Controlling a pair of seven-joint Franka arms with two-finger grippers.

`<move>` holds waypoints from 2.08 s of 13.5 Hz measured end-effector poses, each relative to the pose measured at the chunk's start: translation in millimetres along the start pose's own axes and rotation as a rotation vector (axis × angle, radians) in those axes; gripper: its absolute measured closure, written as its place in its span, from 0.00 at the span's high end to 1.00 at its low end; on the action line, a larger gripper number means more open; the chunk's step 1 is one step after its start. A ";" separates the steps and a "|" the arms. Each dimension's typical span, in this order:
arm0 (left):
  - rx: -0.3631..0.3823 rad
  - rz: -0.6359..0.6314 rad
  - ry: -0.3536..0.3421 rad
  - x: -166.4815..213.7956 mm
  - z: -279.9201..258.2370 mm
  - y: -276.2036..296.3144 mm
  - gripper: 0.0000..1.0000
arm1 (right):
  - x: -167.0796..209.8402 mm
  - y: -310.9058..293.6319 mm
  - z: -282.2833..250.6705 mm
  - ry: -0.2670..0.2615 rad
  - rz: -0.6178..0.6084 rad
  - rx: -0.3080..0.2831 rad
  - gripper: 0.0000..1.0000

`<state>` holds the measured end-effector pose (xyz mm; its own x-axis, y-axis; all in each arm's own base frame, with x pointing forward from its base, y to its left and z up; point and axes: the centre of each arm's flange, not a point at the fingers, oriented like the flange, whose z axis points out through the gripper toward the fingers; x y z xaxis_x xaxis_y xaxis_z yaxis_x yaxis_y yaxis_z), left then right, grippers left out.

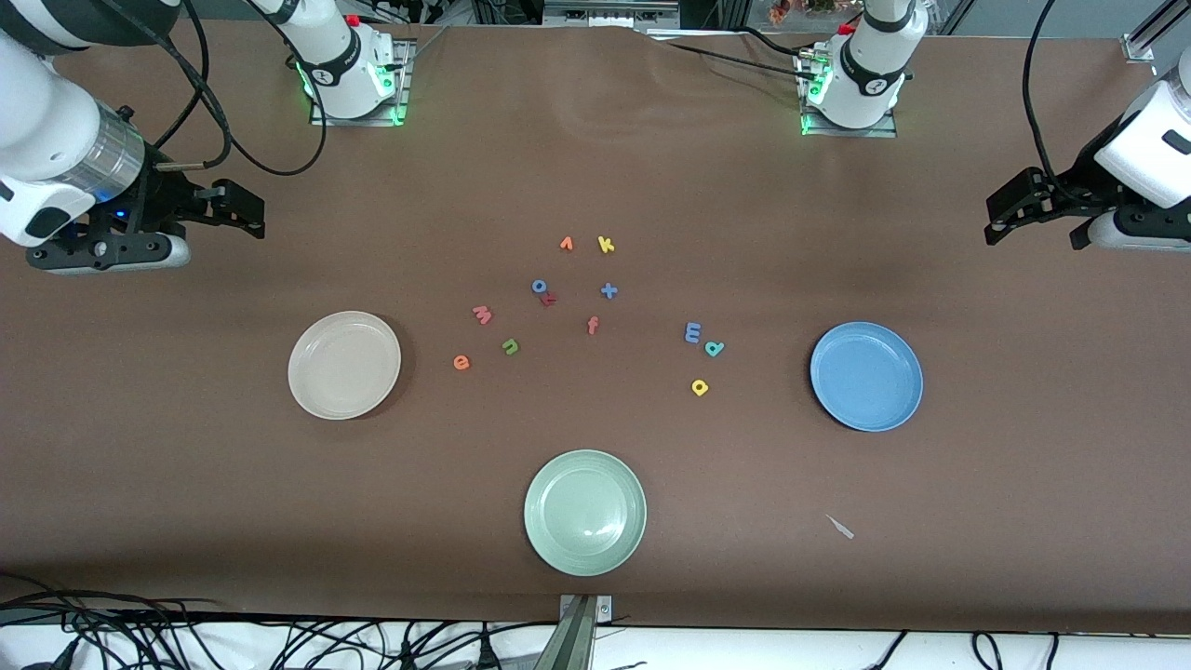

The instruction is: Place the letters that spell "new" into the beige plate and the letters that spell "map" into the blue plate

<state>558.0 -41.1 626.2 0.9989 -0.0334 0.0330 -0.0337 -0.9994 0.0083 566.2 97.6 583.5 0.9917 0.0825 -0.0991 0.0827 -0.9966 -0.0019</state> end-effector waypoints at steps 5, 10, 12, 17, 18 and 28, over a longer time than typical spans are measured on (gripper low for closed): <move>0.000 0.000 0.000 0.0 0.0 0.0 1.00 | 0.0 0.0 0.2 0.000 0.000 0.000 1.00; 0.000 0.002 -0.002 0.4 1.0 1.0 1.00 | 0.0 0.0 0.4 -0.001 0.000 0.000 1.00; 0.009 0.012 -0.024 5.0 12.9 4.8 1.00 | 0.7 -0.1 3.9 -0.004 0.000 0.000 1.00; 0.042 0.047 -0.134 30.5 79.8 19.1 1.00 | 18.6 -12.3 49.1 0.036 -0.017 0.004 1.00; 0.044 0.032 -0.156 34.8 94.4 24.9 1.00 | 24.1 -20.0 65.4 0.046 -0.025 0.005 1.00; 0.079 -0.629 -0.291 68.7 256.2 95.7 1.00 | 68.9 -128.2 233.1 0.117 0.061 0.035 1.00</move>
<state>631.7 -141.5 373.1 0.7965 0.5620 -0.2230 0.5457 -0.8270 -0.1353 600.9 229.6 345.0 0.9997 0.0199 0.0169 0.0204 -0.9992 -0.0339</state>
